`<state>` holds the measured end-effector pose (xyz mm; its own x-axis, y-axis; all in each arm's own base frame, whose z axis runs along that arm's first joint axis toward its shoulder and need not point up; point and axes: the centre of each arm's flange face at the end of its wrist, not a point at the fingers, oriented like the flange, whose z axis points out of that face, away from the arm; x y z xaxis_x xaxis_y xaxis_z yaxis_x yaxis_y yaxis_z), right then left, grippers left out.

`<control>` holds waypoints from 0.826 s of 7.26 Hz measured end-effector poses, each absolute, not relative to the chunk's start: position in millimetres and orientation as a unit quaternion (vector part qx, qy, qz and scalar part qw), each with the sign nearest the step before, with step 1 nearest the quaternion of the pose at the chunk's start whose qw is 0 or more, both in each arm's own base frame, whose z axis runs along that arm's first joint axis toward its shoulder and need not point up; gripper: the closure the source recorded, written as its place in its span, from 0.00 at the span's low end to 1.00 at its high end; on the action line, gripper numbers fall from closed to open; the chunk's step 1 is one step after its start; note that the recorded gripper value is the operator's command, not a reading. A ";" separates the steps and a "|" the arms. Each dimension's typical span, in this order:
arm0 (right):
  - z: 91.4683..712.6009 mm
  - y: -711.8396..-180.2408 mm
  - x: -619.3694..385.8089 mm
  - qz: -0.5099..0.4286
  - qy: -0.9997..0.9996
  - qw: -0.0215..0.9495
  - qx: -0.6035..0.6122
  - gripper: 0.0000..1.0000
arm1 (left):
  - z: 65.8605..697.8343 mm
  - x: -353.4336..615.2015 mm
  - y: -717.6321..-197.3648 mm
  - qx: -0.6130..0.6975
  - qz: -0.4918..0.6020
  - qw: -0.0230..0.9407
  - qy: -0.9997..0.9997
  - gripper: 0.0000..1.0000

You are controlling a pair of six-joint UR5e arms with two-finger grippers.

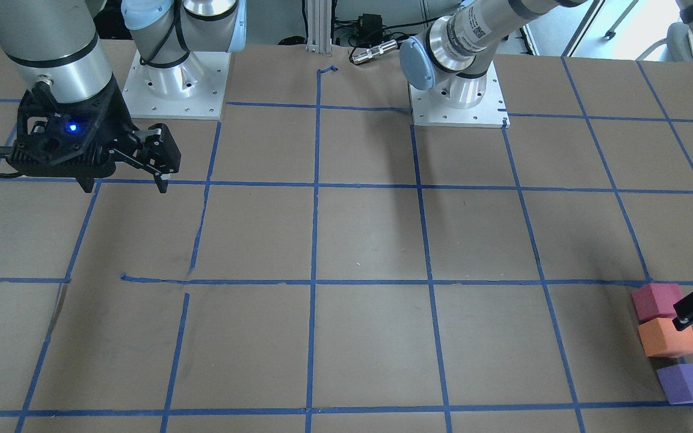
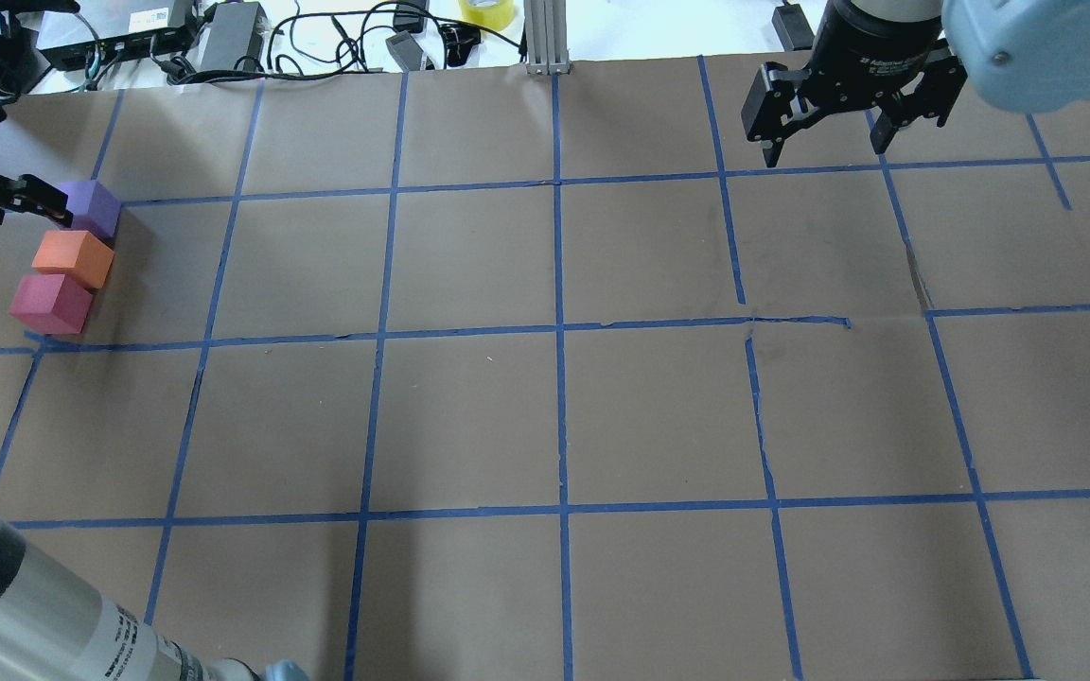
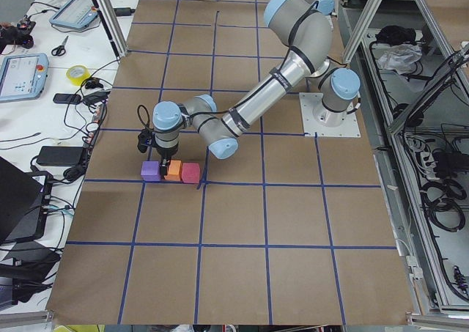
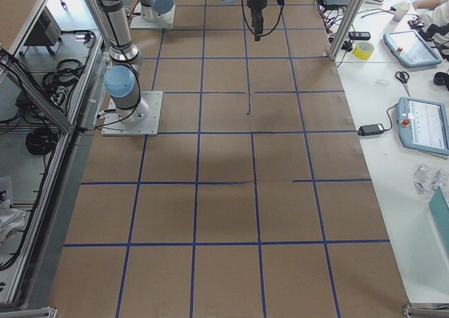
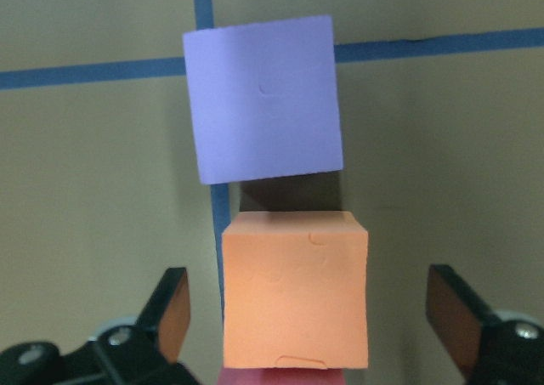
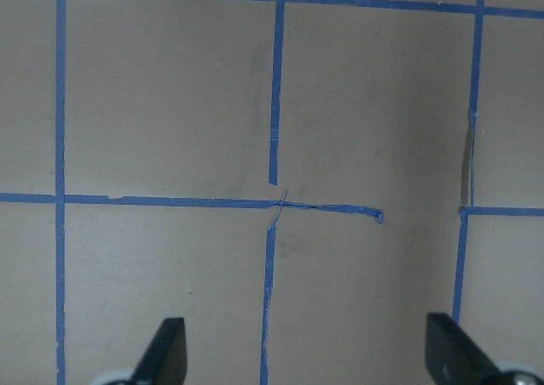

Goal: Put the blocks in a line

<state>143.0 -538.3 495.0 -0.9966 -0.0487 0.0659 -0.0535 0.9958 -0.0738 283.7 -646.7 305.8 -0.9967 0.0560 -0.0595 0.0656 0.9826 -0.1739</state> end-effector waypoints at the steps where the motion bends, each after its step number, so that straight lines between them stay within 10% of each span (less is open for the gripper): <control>1: 495.3 -538.4 143.0 0.038 -0.998 0.032 0.025 0.00 | 352.1 270.6 -628.0 0.030 -0.085 0.022 0.996 0.00; 6: 494.8 -538.5 143.3 0.038 -0.998 0.030 0.025 0.00 | 550.7 178.5 -503.4 0.006 -0.109 0.033 0.993 0.00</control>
<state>143.3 -538.5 494.8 -0.9969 -0.0477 0.0628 -0.0524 0.9959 -0.0743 178.5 -503.4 550.7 -0.9977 0.0052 -0.0670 0.0197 0.9761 -0.2166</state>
